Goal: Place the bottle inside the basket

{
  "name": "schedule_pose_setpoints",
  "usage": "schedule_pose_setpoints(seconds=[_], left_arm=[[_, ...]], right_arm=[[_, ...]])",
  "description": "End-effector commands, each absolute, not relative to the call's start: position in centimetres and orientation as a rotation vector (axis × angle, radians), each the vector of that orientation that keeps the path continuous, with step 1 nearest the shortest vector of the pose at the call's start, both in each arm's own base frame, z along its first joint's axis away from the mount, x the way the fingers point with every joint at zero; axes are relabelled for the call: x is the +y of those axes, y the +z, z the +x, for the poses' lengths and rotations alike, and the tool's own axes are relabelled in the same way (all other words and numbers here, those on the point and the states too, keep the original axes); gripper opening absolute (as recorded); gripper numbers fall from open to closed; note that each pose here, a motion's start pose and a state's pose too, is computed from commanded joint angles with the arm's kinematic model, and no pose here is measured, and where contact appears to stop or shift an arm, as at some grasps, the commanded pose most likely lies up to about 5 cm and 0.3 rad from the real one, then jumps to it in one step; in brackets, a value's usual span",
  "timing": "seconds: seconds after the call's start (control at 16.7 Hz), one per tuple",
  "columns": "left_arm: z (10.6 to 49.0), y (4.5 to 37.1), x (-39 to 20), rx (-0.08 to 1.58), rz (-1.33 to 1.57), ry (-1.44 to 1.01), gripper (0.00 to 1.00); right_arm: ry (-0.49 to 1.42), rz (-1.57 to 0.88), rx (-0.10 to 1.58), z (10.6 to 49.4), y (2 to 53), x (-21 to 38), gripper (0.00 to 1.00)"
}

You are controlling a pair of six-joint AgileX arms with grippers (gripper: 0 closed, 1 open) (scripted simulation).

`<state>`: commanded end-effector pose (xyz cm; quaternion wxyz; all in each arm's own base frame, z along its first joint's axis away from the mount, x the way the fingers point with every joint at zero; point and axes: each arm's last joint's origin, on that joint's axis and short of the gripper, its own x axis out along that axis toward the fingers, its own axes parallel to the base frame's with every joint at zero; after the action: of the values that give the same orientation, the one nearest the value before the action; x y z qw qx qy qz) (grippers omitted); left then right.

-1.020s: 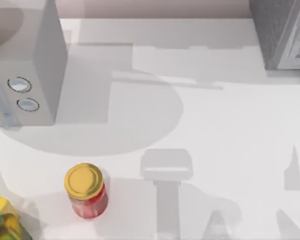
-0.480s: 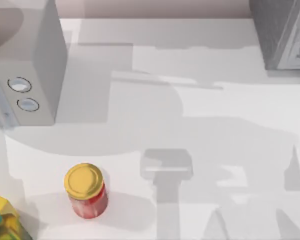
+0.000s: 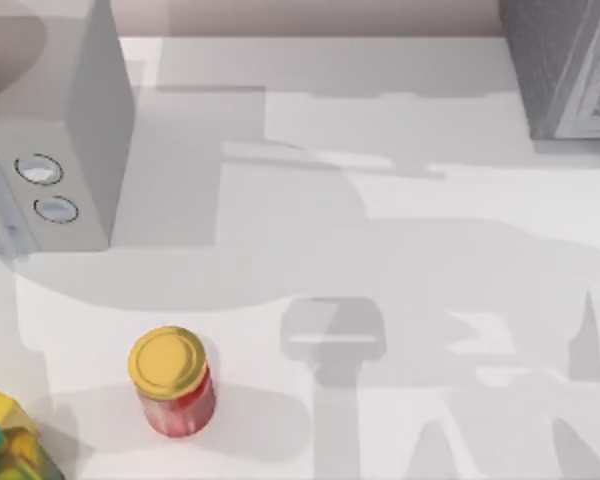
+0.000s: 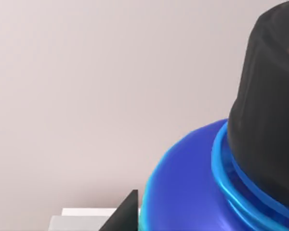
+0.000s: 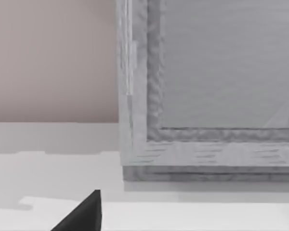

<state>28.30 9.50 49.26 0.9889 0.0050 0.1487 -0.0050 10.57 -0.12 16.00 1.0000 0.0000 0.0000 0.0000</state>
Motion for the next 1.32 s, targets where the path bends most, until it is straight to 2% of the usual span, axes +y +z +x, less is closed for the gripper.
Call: schedule_pose_setpoints(seconds=[0.48,0.78,1.32], left_arm=[[32.6,45.2,9.5,0.297,0.008,-0.008,0.0],[33.0,44.8,9.4,0.298,0.008,-0.01,0.0],[33.0,44.8,9.4,0.298,0.008,-0.01,0.68]], right_arm=[[0.0,0.0,0.0,10.6,16.0,-0.1,1.0],[0.0,0.0,0.0,10.6,16.0,-0.1,1.0],[0.0,0.0,0.0,10.6,16.0,-0.1,1.0]])
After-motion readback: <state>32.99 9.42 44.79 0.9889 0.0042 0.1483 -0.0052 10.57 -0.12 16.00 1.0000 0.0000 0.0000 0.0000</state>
